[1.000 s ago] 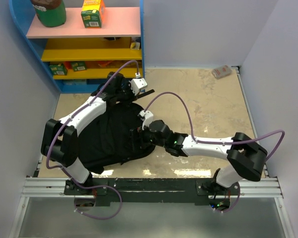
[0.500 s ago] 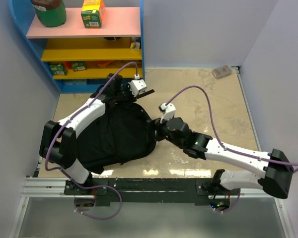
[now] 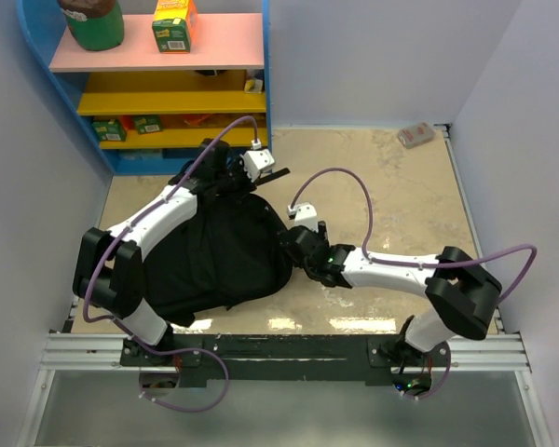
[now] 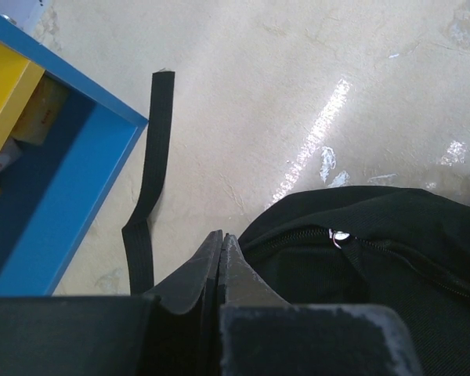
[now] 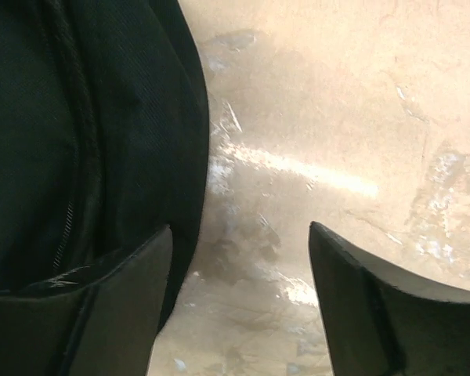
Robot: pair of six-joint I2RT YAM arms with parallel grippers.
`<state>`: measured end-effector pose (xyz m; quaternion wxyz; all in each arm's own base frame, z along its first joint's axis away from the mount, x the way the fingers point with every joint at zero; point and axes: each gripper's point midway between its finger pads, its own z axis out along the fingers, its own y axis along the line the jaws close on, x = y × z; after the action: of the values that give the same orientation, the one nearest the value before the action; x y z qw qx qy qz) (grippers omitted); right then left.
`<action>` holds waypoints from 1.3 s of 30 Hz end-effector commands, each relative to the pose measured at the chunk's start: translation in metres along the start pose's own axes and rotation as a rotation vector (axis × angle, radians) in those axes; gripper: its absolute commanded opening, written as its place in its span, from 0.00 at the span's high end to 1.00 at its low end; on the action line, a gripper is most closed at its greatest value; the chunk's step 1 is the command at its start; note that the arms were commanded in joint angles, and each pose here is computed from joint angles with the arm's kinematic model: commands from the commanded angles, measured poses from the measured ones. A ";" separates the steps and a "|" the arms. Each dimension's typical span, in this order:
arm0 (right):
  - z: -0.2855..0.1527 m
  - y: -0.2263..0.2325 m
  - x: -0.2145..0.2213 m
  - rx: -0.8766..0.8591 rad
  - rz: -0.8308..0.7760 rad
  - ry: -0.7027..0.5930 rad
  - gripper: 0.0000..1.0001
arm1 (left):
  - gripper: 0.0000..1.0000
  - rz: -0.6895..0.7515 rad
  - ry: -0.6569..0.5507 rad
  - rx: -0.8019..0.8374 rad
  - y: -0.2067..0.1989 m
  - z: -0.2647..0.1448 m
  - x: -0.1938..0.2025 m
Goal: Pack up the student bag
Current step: Adjust the student bag at the center of the board.
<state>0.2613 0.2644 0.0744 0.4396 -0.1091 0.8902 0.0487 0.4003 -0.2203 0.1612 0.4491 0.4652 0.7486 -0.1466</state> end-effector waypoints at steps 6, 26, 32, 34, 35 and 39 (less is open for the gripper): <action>0.011 0.046 -0.042 -0.081 0.068 -0.091 0.15 | 1.00 0.016 -0.066 -0.024 0.001 -0.006 -0.013; -0.009 0.043 -0.039 -0.078 0.114 -0.128 0.22 | 1.00 0.045 -0.061 -0.036 -0.003 -0.021 -0.012; -0.007 0.038 -0.030 -0.079 0.128 -0.119 0.29 | 1.00 0.031 -0.058 -0.018 -0.009 -0.024 -0.009; -0.001 0.042 -0.025 -0.079 0.113 -0.100 0.30 | 1.00 0.034 -0.058 -0.018 -0.010 -0.025 -0.008; 0.000 0.044 -0.029 -0.083 0.113 -0.105 0.30 | 1.00 0.033 -0.052 -0.014 -0.012 -0.025 -0.005; 0.004 0.055 -0.035 -0.103 0.110 -0.113 0.31 | 1.00 0.041 -0.051 -0.019 -0.013 -0.027 -0.002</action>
<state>0.2615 0.3048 0.0793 0.4613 -0.0953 0.8770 0.0945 0.3796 -0.2108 0.1603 0.4558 0.4656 0.7451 -0.1424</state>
